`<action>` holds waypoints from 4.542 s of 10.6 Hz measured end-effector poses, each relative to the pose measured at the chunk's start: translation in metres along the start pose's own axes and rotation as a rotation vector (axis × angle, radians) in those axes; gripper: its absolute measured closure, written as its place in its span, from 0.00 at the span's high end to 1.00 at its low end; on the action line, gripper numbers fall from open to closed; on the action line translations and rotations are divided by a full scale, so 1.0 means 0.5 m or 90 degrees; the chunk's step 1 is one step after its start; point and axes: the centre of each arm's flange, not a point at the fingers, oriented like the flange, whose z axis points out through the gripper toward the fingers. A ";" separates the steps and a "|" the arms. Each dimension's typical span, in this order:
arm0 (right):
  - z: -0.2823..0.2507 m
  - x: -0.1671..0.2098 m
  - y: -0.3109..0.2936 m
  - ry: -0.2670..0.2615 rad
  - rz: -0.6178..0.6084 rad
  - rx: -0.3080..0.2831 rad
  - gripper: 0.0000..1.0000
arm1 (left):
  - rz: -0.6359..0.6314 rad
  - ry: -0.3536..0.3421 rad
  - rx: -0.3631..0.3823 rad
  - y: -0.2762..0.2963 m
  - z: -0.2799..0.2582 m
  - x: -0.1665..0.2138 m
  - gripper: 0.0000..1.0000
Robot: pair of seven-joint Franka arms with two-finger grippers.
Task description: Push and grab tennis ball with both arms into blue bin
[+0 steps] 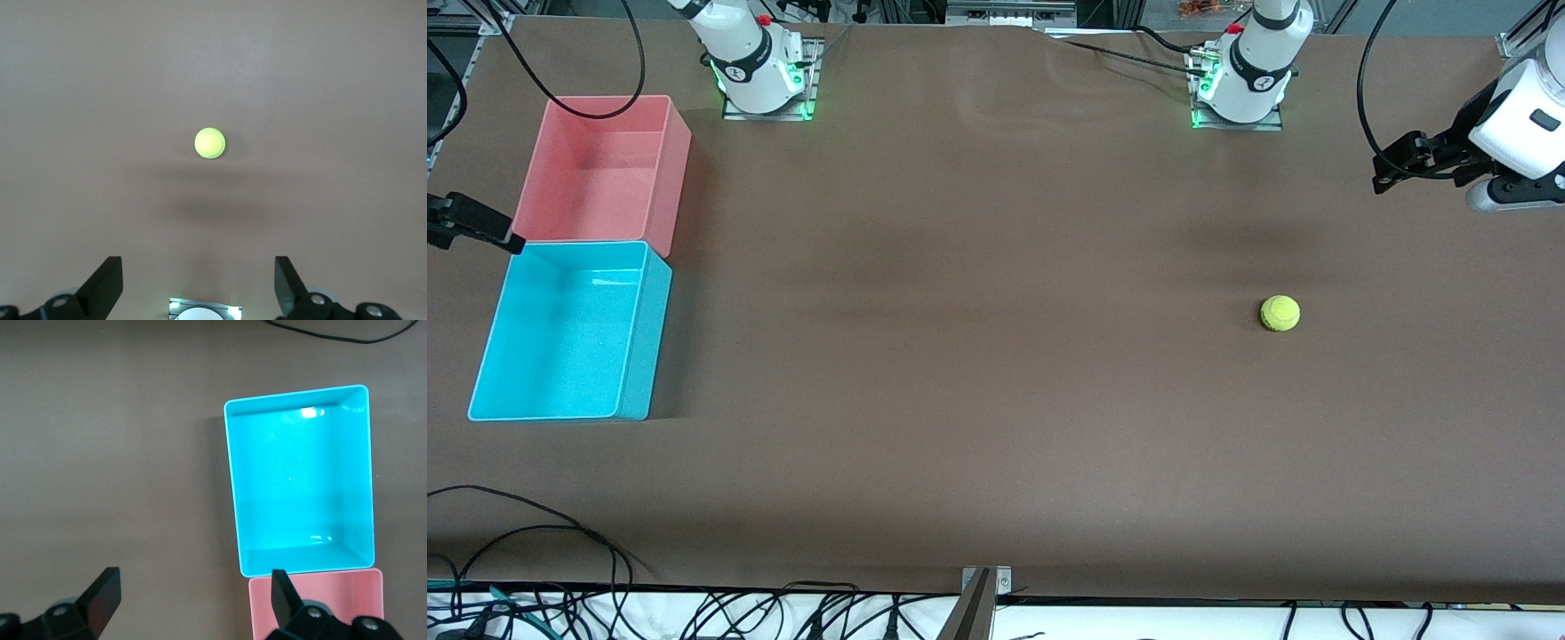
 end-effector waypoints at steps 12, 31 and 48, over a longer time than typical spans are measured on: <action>0.000 0.000 0.000 0.000 0.000 0.000 1.00 | -0.001 -0.001 0.000 -0.002 0.000 0.000 1.00; 0.001 0.000 -0.001 0.000 0.000 0.000 1.00 | 0.005 0.018 -0.009 -0.046 0.289 0.082 1.00; 0.008 0.003 -0.004 -0.004 -0.002 0.000 1.00 | 0.446 0.016 -0.015 -0.106 0.624 0.050 0.46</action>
